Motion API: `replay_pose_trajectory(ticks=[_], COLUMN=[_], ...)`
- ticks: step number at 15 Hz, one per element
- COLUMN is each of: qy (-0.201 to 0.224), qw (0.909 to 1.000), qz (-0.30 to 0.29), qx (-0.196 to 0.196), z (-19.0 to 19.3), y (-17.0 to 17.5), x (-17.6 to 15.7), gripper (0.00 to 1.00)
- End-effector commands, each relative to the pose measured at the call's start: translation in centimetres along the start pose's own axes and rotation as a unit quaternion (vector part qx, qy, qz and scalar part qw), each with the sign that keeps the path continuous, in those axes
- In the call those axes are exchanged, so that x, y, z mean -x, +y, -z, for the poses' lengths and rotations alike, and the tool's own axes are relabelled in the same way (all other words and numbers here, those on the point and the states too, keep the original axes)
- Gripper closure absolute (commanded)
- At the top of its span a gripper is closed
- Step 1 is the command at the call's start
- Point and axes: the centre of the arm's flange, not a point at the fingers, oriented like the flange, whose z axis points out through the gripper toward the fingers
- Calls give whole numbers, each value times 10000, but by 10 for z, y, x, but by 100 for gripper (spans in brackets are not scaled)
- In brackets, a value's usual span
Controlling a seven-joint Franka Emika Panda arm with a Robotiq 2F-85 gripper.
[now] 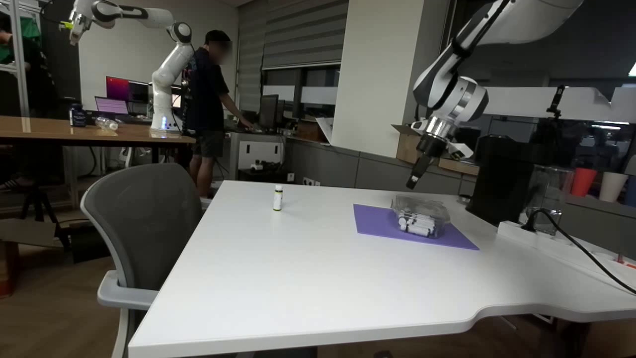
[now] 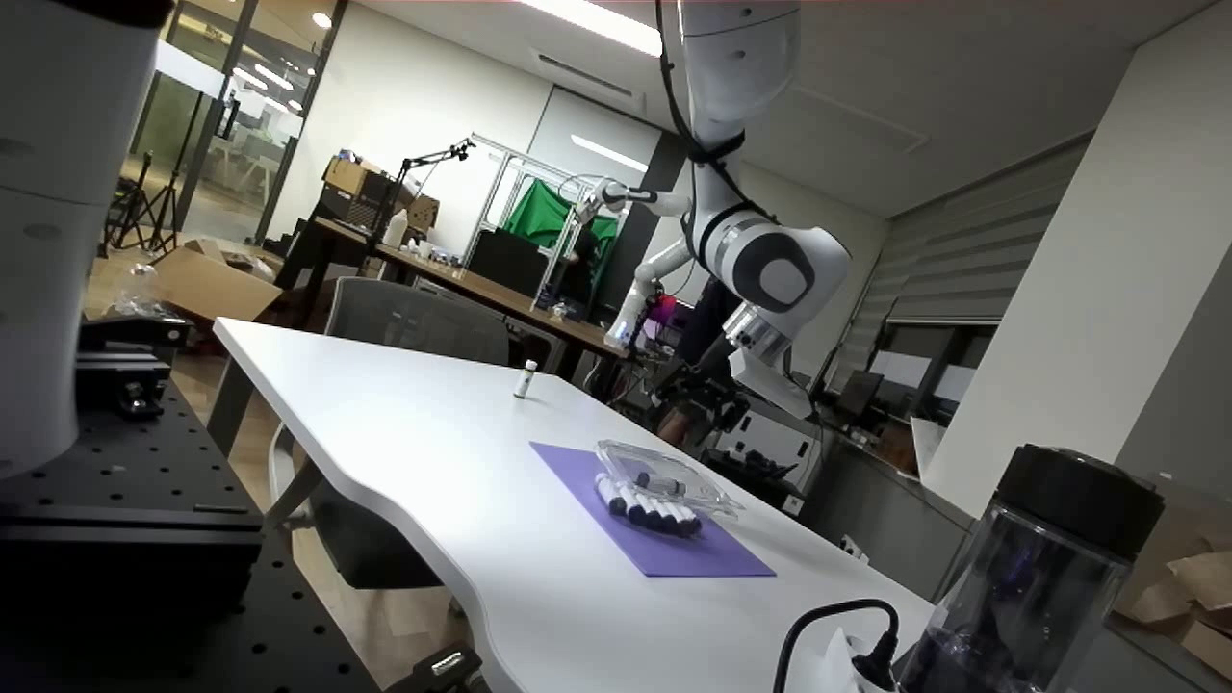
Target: Remove one bottle from the clear box and close it
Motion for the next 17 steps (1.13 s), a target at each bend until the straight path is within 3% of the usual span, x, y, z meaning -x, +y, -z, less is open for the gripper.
replay_pose_trajectory(ticks=[1, 6, 7, 17], qy=[-112, -404, -217, -233], qw=[9982, 9914, 9934, 9936], qz=[375, 797, 809, 819], qx=[444, 955, 784, 743], z=[69, 112, 106, 102], y=[-28, -41, -29, -29], x=[-38, -73, -71, -70], gripper=[0, 0, 0, 0])
